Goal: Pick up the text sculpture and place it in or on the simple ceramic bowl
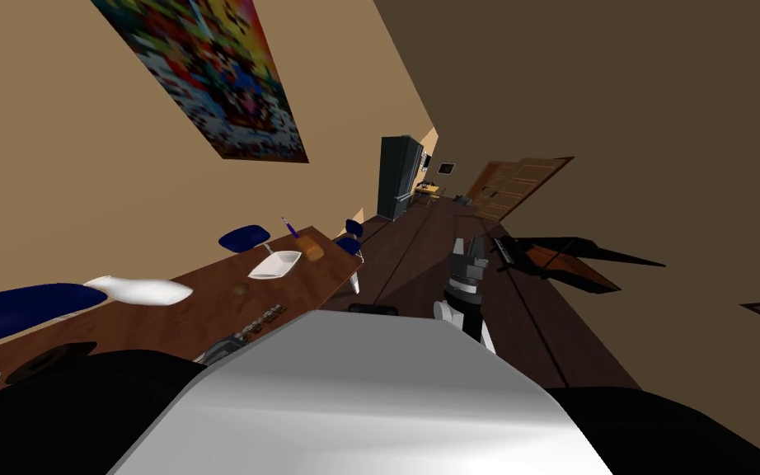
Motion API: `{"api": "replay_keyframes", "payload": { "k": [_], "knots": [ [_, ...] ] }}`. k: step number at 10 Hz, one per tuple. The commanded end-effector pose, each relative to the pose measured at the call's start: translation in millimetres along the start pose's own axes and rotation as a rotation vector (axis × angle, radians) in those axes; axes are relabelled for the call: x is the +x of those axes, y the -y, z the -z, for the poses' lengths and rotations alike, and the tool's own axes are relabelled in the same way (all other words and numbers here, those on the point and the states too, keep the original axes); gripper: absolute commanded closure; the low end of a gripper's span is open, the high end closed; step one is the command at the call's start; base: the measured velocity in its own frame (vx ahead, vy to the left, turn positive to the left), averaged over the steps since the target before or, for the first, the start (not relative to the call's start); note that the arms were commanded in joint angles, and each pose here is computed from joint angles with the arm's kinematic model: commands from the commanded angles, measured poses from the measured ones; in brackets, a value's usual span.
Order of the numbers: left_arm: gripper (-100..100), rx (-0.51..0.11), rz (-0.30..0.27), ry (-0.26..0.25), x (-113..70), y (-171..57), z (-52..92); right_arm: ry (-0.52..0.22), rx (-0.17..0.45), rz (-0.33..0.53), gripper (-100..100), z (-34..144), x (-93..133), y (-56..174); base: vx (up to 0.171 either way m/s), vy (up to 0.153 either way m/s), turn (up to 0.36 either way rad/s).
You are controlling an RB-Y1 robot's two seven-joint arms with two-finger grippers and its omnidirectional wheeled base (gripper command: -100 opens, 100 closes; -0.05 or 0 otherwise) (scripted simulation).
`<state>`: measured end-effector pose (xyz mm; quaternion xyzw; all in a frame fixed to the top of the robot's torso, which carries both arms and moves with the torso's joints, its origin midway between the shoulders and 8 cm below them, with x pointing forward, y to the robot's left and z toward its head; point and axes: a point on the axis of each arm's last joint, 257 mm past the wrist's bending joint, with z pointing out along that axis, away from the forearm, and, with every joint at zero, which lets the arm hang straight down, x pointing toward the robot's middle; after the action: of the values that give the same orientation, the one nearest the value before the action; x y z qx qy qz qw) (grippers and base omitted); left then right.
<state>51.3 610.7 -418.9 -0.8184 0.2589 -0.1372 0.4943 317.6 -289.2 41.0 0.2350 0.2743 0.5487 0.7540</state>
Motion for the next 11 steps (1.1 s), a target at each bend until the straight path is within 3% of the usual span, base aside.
{"api": "replay_keyframes", "payload": {
  "k": [1,2,11],
  "knots": [
    [100,0.018,-0.013,0.015,-17.0,16.3,-0.6,0.000,0.000,0.000,0,0.0,0.0,0.0,-0.085,-0.125,-0.071],
    [100,0.033,-0.017,0.039,-42.0,33.5,-0.5,0.000,0.000,0.000,0,0.0,0.0,0.0,-0.077,-0.146,-0.098],
    [100,0.084,0.043,0.179,-162.1,109.0,20.8,0.000,0.000,0.000,0,0.0,0.0,0.0,-0.032,-0.057,-0.099]
  ]
}}
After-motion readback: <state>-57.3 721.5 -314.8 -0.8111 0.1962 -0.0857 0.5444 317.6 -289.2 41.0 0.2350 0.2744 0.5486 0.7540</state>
